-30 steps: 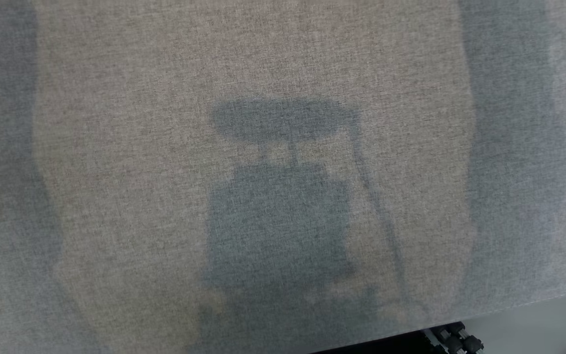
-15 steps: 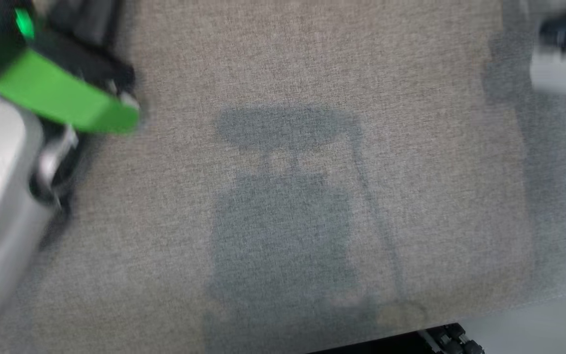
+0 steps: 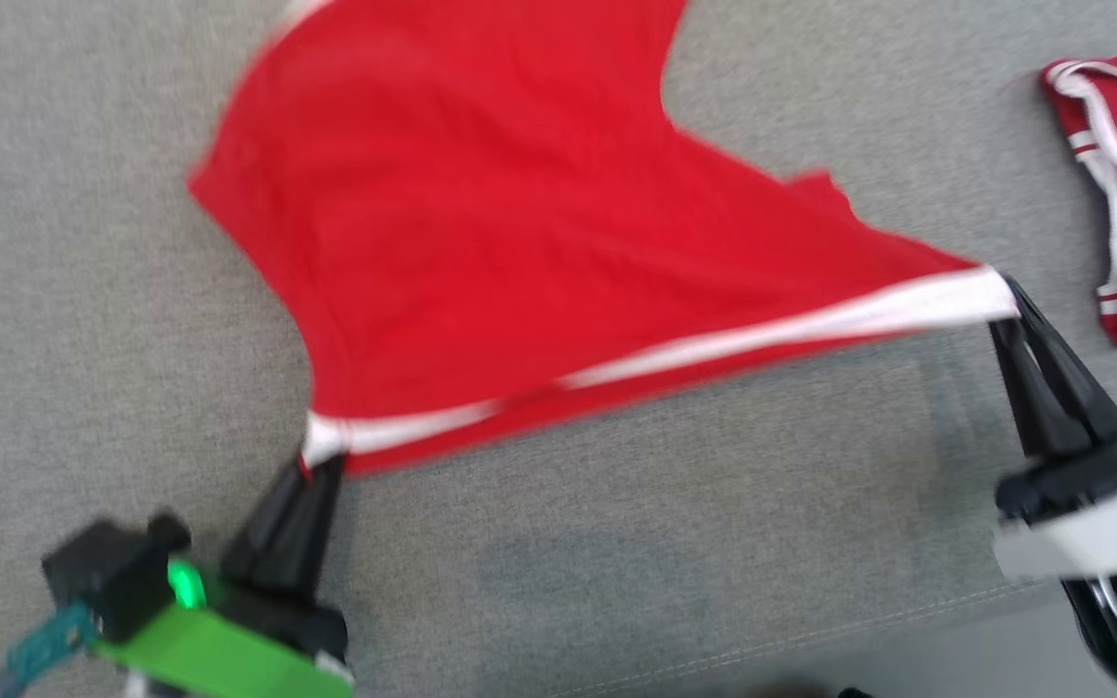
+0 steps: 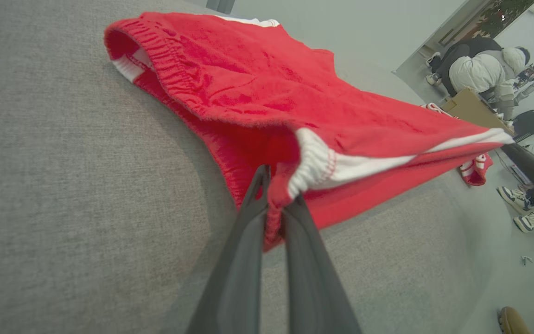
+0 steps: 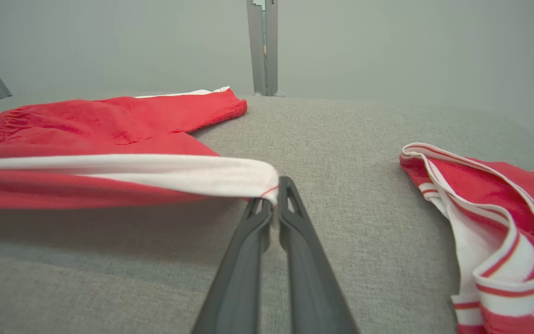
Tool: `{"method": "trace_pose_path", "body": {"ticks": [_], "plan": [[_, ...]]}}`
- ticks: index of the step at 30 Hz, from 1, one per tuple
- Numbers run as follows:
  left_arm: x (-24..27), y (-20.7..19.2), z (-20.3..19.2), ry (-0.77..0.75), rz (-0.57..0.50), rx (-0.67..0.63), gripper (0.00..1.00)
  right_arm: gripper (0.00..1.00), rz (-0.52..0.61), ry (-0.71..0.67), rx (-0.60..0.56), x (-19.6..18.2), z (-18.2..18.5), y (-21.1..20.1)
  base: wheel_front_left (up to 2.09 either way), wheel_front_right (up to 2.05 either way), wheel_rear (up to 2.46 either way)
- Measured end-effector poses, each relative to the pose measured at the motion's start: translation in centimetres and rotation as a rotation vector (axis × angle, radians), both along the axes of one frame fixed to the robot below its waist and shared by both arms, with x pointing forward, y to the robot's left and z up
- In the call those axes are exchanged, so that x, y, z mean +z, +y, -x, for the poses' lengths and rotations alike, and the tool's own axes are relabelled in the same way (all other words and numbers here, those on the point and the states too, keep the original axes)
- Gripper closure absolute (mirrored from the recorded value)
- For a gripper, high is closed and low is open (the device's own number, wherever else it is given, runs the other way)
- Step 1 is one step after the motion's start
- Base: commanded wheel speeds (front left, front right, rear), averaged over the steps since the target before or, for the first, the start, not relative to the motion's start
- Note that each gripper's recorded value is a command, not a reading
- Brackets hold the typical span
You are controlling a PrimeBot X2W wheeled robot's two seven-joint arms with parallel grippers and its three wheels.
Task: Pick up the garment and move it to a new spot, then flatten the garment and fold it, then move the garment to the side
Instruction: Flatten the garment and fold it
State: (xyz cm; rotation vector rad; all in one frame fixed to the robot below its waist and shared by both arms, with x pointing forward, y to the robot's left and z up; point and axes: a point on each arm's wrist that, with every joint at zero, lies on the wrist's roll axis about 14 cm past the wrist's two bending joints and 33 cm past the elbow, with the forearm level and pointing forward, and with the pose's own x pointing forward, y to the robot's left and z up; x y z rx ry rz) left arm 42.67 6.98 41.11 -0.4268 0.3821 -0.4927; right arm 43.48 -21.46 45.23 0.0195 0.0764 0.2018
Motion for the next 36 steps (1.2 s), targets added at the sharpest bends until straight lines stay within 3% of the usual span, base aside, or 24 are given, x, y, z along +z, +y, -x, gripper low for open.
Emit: {"method": "trace_pose_path", "body": {"ticks": [3,8,14,16,23,30,36], "plan": [[2.4,-0.8,4.0,0.074,0.114,0.042,1.00,1.00,-0.025,0.008,-0.057,1.5,3.7,-1.7,0.00,0.00,0.00],[5.2,-1.9,5.5,0.071,0.199,0.045,1.00,1.00,-0.020,-0.033,-0.037,4.1,4.0,-1.9,0.00,0.00,0.00],[5.8,-1.8,1.7,0.045,0.172,0.047,1.00,1.00,0.018,-0.062,0.101,6.4,-2.1,0.7,0.00,0.00,0.00],[6.1,-2.2,0.1,0.056,0.206,0.056,1.00,1.00,0.019,-0.034,0.140,6.1,-4.6,1.8,0.00,0.00,0.00],[4.3,-0.4,-4.9,0.099,0.155,0.133,1.00,1.00,0.051,0.107,0.253,3.4,-12.6,5.5,0.00,0.00,0.00],[1.4,1.1,-7.0,0.199,0.137,0.209,1.00,1.00,0.055,0.247,0.355,-0.5,-16.8,10.6,0.00,0.00,0.00],[0.7,1.9,-8.2,0.195,0.113,0.244,1.00,1.00,0.073,0.271,0.380,-1.8,-19.5,12.5,0.00,0.00,0.00]]}}
